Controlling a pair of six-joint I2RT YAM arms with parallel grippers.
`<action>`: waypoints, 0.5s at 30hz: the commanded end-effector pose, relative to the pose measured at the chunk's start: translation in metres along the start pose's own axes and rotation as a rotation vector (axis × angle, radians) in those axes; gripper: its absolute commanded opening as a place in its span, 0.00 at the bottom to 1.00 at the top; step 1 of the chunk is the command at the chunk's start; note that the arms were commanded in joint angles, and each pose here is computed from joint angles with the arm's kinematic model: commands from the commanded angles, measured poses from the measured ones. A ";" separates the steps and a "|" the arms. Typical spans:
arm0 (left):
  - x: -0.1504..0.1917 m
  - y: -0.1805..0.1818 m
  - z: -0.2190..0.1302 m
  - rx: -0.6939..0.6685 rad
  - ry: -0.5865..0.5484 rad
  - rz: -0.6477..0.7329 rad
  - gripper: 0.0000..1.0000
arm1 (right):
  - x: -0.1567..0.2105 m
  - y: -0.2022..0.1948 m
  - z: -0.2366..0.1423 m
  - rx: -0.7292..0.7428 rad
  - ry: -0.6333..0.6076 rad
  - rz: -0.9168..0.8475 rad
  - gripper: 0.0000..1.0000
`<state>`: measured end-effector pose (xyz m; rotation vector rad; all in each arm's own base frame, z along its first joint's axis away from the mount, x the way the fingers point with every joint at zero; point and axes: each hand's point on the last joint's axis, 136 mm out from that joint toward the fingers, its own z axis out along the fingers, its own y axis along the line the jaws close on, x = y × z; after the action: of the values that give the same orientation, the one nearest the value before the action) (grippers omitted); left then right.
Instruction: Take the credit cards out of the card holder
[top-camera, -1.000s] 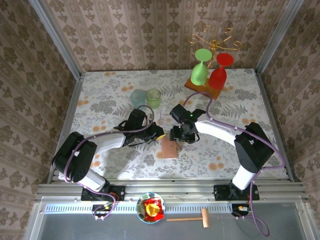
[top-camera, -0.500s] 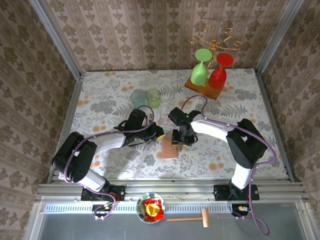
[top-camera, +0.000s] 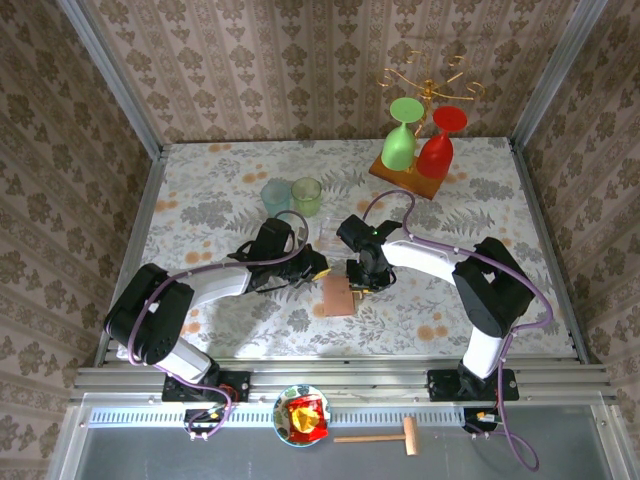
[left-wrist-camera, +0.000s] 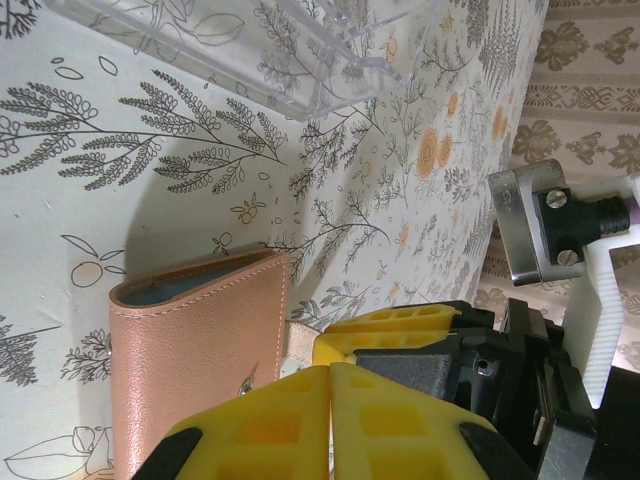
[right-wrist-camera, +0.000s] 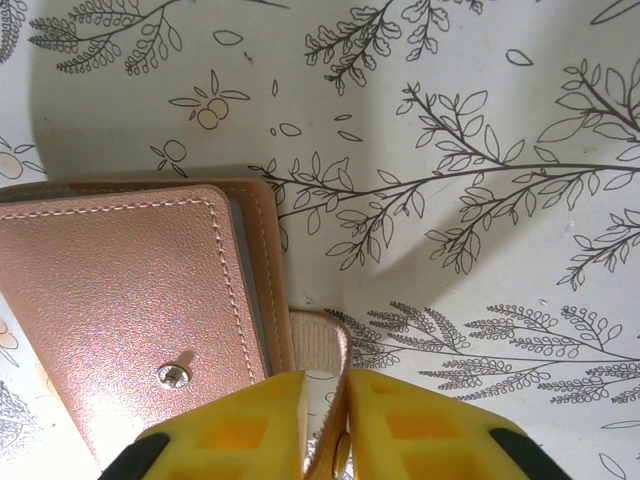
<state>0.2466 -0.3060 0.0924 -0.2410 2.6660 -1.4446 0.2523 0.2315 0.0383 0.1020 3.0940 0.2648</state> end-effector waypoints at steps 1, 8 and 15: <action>-0.003 -0.001 -0.003 0.004 -0.012 0.014 0.09 | 0.000 0.003 -0.011 -0.008 -0.014 0.009 0.13; -0.012 -0.006 -0.012 0.019 -0.053 0.021 0.09 | -0.003 0.016 -0.028 -0.080 -0.046 0.030 0.01; -0.027 -0.005 -0.035 0.012 -0.111 0.026 0.09 | -0.004 0.045 -0.056 -0.216 -0.080 0.053 0.00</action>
<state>0.2670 -0.2873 0.1092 -0.2878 2.5799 -1.4297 0.2541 0.2481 0.0741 0.1545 3.0134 0.4398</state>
